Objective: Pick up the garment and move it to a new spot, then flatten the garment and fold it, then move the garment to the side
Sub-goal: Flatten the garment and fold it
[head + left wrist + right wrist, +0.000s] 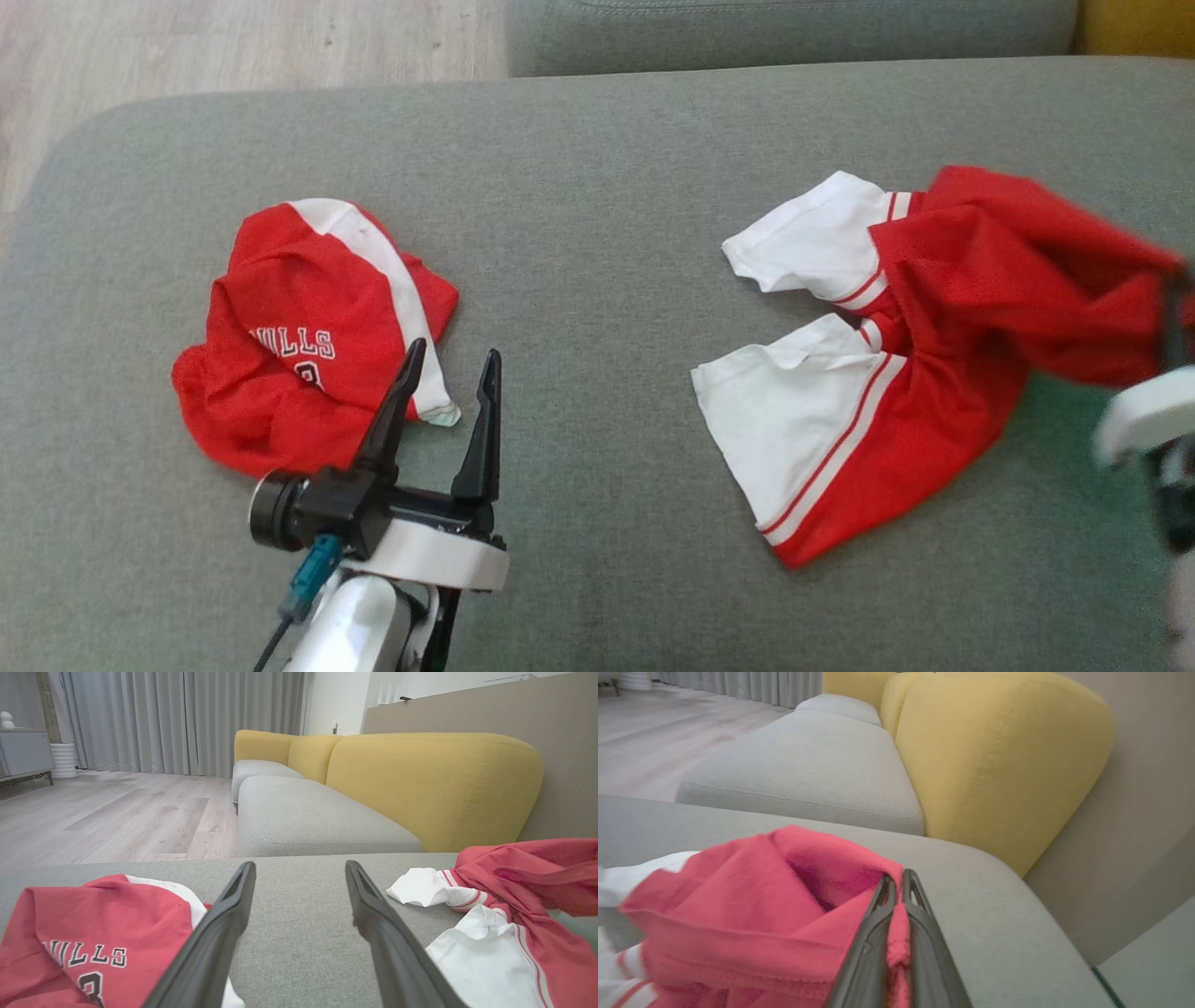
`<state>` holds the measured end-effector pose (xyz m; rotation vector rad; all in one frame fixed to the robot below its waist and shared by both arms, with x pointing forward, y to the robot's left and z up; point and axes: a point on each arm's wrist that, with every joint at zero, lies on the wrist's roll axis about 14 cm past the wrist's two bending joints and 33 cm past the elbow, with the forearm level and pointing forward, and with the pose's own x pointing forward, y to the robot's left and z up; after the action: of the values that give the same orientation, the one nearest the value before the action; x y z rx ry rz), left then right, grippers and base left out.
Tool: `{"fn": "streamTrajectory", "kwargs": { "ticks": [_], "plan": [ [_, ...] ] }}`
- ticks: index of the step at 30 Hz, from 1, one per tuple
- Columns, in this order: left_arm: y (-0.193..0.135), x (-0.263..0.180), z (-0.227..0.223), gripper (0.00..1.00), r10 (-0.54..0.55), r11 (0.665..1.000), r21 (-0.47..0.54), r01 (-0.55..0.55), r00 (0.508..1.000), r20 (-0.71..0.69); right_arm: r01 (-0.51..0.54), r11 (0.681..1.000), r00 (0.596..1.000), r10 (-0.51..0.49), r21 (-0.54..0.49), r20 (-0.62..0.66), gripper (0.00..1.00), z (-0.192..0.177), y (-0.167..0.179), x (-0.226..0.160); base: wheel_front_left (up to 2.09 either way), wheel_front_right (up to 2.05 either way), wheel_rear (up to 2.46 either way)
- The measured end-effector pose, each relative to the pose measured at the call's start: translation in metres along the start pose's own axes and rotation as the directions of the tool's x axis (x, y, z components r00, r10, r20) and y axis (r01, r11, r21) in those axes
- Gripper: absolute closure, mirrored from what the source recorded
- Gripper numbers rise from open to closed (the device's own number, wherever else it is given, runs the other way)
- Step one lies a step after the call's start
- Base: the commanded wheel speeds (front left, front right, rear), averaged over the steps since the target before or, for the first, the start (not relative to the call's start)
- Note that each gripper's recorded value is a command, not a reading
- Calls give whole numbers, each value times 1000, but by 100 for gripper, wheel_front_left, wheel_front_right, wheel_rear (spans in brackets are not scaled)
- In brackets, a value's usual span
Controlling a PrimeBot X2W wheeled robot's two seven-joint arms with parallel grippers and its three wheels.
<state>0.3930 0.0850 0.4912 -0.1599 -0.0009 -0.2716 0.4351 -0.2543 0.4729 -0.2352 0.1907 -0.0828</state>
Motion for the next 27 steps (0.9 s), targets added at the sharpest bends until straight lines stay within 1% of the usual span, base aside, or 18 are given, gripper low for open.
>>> {"fn": "streamTrajectory", "kwargs": {
  "ticks": [1, 4, 6, 8, 10, 12, 14, 17, 21, 24, 27],
  "plan": [
    [0, 0, -1, 0, 1, 1000, -4, -1, 1000, -2, 40, 999, 999, -41, -31, -8, 100, 9, -23, 7, 0, 0, 0],
    [5, 0, -1, 0, 20, 1000, -16, -20, 1000, -2, 73, 994, 997, -76, -86, -26, 100, 15, -48, 14, 0, 0, 0],
    [9, -1, -2, 0, 29, 1000, -12, -29, 1000, -5, 101, 987, 993, -107, -121, -45, 0, 15, -65, 18, 0, 0, 0],
    [11, -2, -3, 0, 37, 999, -13, -37, 999, -6, 139, 980, 987, -149, -144, -59, 0, 15, -81, 20, 0, 0, 0],
    [13, -2, -4, 0, 43, 999, -15, -43, 999, -9, 174, 972, 982, -183, -157, -46, 0, 21, -91, 23, 0, 0, 0],
    [16, -2, -4, 0, 51, 999, -15, -51, 999, -8, 202, 966, 978, -207, -163, -13, 0, 32, -96, 26, 0, 0, 0],
    [17, -2, -3, 0, 54, 998, -11, -54, 999, -4, 217, 964, 976, -212, -155, 45, 0, 48, -93, 28, 0, 0, 0],
    [16, -2, 0, 0, 50, 999, -8, -50, 999, 3, 185, 975, 975, -167, -120, 146, 0, 71, -66, 27, 0, 0, 0],
    [14, -1, 6, 0, 48, 999, -6, -48, 999, 21, 64, 997, 961, -52, -37, 273, 0, 97, -8, 18, 0, 0, 0],
    [11, 0, 9, 0, 33, 999, -5, -33, 999, 32, -16, 1000, 948, 14, 4, 318, 0, 98, 20, 5, 0, 0, 0],
    [9, 0, 12, 0, 30, 1000, -6, -30, 999, 39, -92, 995, 944, 72, 45, 321, 0, 85, 43, -9, 0, 0, 0]
  ]
}}
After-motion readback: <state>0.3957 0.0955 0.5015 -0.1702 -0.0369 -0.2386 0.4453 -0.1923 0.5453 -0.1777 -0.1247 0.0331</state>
